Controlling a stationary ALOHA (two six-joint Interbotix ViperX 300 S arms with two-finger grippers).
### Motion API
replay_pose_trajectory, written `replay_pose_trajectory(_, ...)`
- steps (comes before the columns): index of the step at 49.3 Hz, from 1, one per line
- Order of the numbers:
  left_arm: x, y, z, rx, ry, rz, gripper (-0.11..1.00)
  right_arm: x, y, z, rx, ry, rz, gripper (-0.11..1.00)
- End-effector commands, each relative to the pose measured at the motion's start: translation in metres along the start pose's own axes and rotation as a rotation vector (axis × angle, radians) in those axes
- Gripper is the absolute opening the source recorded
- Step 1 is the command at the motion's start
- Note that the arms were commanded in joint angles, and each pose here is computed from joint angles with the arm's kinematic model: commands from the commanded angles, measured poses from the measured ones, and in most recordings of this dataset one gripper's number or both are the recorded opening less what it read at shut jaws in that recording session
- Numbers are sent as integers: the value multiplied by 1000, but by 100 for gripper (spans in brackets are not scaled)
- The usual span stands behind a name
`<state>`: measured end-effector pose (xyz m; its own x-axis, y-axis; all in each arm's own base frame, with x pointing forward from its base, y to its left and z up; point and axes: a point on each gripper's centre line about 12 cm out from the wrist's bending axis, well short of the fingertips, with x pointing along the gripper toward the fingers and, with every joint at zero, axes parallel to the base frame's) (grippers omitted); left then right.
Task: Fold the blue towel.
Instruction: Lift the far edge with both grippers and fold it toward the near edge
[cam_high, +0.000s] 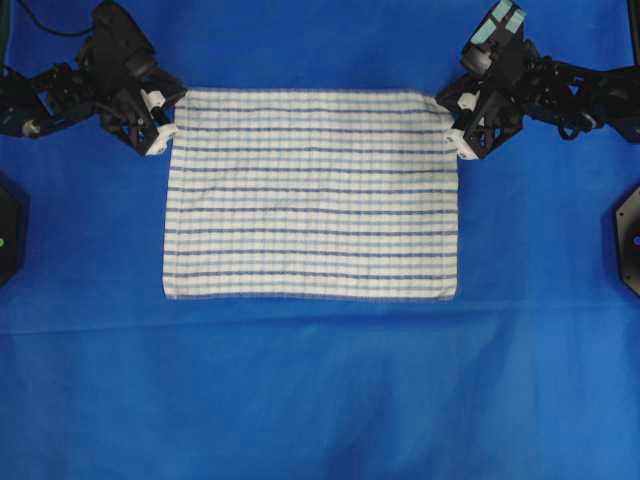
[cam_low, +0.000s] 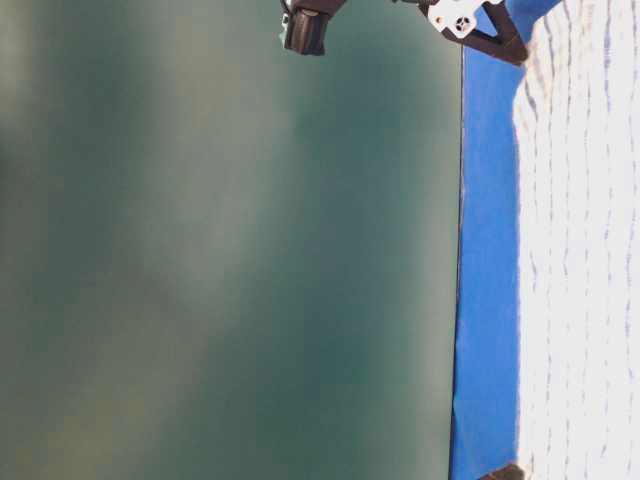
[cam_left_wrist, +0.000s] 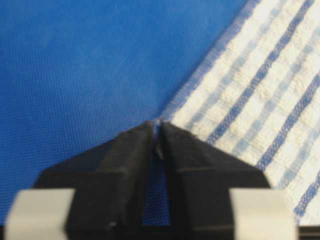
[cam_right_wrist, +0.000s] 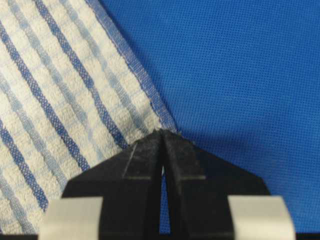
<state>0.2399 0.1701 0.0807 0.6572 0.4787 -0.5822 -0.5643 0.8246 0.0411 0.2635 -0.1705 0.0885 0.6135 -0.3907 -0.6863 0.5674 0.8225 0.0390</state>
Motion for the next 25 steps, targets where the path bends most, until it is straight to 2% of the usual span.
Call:
replay_pose_trajectory(1,0,-1,6,6,-17,-3,2,-1,0,9,-2,-34,1,0)
replay_pose_trajectory(13,-2,-1,7,10,-23,-4,2,-4,0,14,7,-52,1,0)
replay_pose_trajectory(25,-10,0,24,12,-86,-1,2,-18,1,24,16,-100,3,0)
